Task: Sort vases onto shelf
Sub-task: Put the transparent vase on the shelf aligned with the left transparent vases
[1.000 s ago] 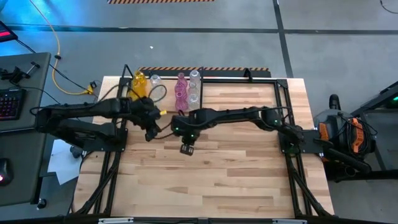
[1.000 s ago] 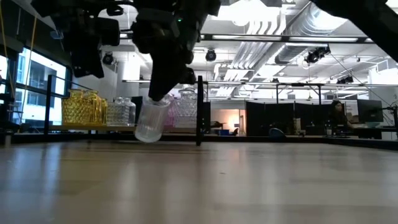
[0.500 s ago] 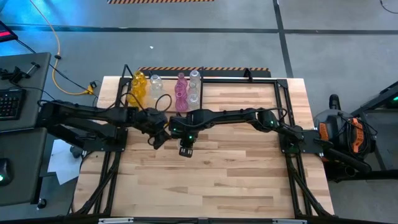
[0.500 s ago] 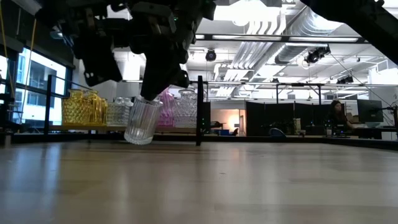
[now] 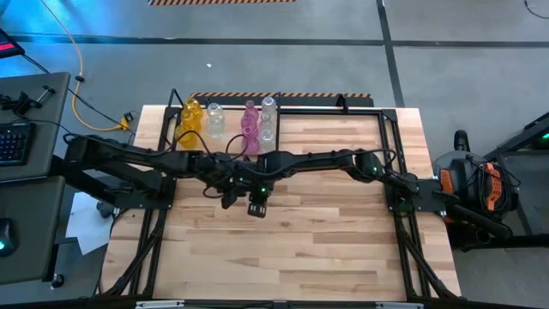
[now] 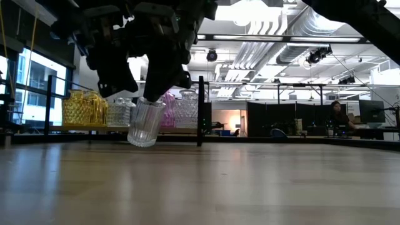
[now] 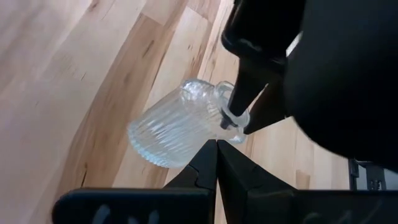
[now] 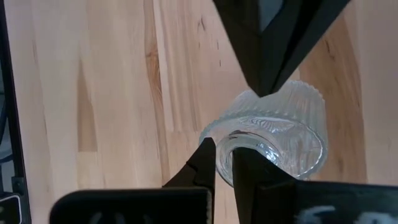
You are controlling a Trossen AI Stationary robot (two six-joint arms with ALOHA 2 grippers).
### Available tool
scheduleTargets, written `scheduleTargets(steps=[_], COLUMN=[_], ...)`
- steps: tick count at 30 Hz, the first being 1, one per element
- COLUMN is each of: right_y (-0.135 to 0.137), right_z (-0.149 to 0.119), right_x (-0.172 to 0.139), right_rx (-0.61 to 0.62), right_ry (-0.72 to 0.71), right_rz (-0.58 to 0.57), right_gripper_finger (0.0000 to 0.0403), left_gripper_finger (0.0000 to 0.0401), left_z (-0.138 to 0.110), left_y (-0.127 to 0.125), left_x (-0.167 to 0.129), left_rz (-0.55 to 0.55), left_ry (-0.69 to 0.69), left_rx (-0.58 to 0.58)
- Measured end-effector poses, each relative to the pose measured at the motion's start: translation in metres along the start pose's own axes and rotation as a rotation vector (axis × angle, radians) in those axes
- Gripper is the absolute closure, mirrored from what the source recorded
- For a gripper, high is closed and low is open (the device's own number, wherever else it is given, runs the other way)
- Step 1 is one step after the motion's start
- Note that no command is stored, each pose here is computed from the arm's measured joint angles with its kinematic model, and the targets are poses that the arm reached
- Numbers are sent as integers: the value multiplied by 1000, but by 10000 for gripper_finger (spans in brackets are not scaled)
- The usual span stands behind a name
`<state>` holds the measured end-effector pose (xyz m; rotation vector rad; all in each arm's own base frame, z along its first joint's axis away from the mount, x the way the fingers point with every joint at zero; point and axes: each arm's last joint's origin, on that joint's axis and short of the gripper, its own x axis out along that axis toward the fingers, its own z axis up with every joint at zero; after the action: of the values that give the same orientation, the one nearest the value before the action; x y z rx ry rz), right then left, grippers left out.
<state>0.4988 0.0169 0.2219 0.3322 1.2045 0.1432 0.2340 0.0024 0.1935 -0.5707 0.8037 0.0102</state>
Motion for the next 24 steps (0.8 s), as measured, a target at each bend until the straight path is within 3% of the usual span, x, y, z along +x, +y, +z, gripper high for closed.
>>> scheduleTargets(steps=[14,24], right_y=[0,1], right_z=[-3,0], right_x=[0,-2], right_rx=[-16,-22], right_ry=[32,-5], right_rz=[-8,-9], right_gripper_finger=[364,350], left_gripper_finger=[401,401], left_z=[-3,-15], left_y=[0,3], left_x=[3,-33], left_rz=[9,135], left_ry=[25,52], left_rx=[-20,-28])
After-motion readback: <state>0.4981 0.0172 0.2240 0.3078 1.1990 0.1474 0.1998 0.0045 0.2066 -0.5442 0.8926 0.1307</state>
